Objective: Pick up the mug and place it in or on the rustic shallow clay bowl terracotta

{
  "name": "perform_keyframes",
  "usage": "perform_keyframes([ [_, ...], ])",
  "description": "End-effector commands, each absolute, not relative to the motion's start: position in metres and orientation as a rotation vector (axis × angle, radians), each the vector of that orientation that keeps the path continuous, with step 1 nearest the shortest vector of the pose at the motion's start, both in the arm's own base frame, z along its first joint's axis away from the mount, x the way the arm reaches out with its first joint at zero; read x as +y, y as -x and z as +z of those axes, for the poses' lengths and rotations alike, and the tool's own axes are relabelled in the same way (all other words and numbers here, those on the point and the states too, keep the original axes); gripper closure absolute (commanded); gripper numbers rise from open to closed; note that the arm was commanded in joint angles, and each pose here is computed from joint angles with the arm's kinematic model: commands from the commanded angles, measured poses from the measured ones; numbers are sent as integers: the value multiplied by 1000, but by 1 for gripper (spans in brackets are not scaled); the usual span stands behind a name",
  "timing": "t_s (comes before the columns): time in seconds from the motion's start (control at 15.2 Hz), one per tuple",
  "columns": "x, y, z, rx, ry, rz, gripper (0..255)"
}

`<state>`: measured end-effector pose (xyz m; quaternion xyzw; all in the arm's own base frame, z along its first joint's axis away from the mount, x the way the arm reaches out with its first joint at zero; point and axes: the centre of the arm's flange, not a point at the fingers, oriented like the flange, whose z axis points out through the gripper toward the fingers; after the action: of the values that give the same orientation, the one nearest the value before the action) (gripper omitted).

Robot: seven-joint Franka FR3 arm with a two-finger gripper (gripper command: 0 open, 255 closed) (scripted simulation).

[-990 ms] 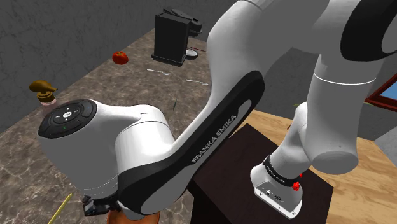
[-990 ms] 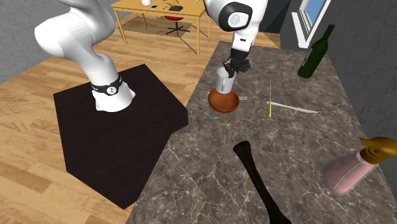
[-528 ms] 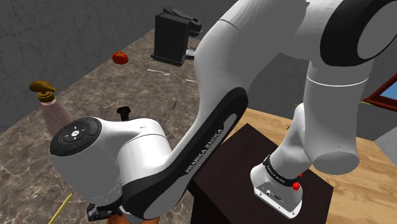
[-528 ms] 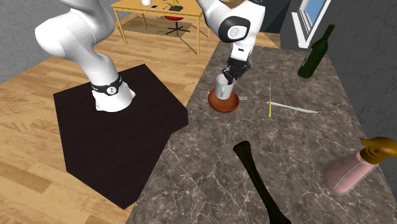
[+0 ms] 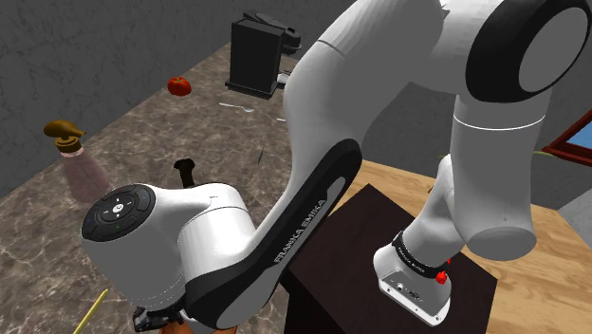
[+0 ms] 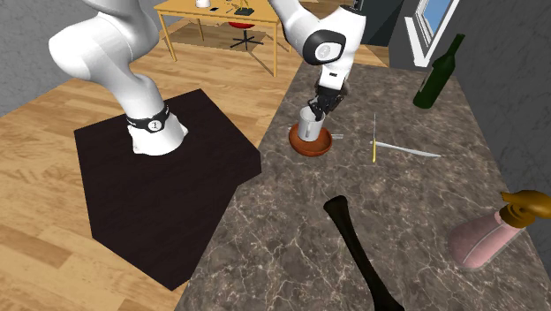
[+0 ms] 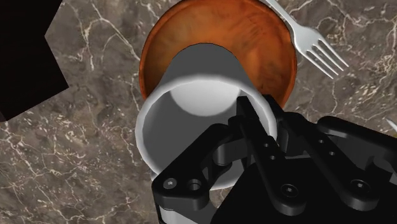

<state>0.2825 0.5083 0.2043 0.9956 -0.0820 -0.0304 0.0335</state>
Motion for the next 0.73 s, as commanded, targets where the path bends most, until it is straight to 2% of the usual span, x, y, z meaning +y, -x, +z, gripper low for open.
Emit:
perform_keyframes([
  [0.0,508,-283,204,-252,-3063,-93,255],
  [0.07,508,-283,204,-252,-3063,-93,0],
  [0.4,508,-282,204,-252,-3063,-93,0],
  [0.66,511,-286,254,-252,-3063,-93,0],
])
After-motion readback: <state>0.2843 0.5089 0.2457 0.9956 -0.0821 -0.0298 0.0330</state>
